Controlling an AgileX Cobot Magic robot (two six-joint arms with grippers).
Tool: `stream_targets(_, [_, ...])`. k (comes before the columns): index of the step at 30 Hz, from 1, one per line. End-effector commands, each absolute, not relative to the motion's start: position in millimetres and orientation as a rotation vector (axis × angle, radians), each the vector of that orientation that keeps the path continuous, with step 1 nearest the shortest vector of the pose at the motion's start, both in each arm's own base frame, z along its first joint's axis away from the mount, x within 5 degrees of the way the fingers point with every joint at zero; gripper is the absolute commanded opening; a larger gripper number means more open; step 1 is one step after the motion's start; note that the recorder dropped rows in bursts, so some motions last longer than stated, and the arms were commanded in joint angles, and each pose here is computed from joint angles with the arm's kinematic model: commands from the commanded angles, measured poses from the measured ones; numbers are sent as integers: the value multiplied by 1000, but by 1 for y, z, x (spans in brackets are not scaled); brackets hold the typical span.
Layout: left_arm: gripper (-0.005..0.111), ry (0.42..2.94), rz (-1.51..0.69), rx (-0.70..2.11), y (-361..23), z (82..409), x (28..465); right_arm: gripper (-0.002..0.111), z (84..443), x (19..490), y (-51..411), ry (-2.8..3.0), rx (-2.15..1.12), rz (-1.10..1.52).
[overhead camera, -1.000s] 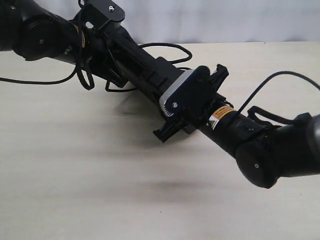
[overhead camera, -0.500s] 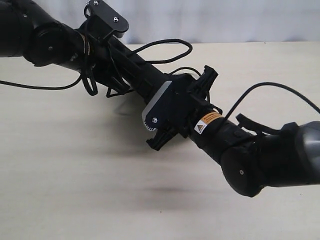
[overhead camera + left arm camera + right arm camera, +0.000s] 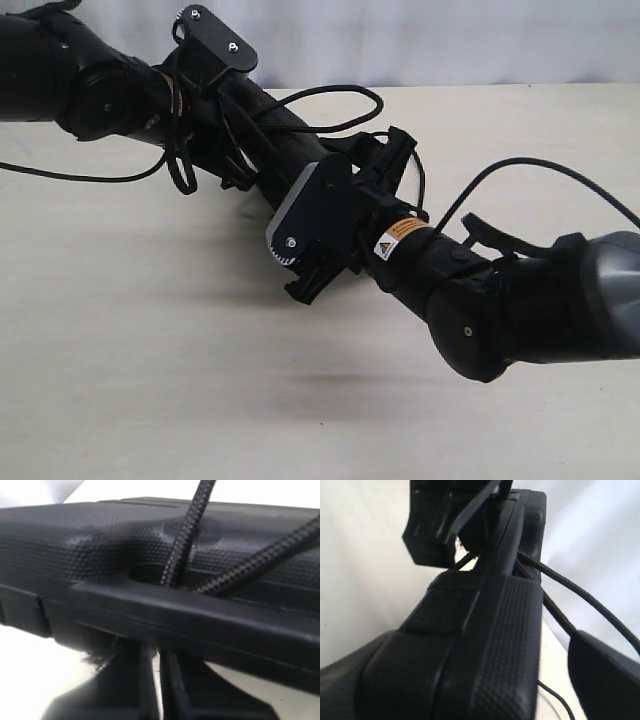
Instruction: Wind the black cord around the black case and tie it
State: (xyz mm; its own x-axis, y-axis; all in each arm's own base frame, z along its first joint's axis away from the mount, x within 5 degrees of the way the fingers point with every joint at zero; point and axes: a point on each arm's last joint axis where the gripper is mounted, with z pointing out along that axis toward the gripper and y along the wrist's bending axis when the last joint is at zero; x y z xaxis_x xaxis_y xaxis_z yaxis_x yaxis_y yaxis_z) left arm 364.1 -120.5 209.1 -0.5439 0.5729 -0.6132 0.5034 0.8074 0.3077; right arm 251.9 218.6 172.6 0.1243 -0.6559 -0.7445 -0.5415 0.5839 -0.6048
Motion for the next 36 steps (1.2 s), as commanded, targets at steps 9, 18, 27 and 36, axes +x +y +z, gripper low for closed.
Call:
stream_targets(9, [0, 2237, 141, 767, -110, 211, 370, 86, 192, 245, 216, 1574, -1047, -35])
stream_targets(18, [0, 2237, 141, 767, -110, 211, 370, 86, 261, 216, 197, 1629, -834, 237])
stream_targets(27, [0, 2242, 141, 765, -110, 211, 370, 75, 330, 313, 155, 2081, -632, 408])
stream_targets(36, [0, 2254, 139, 759, -109, 210, 369, 75, 294, 407, 175, 2469, -640, 563])
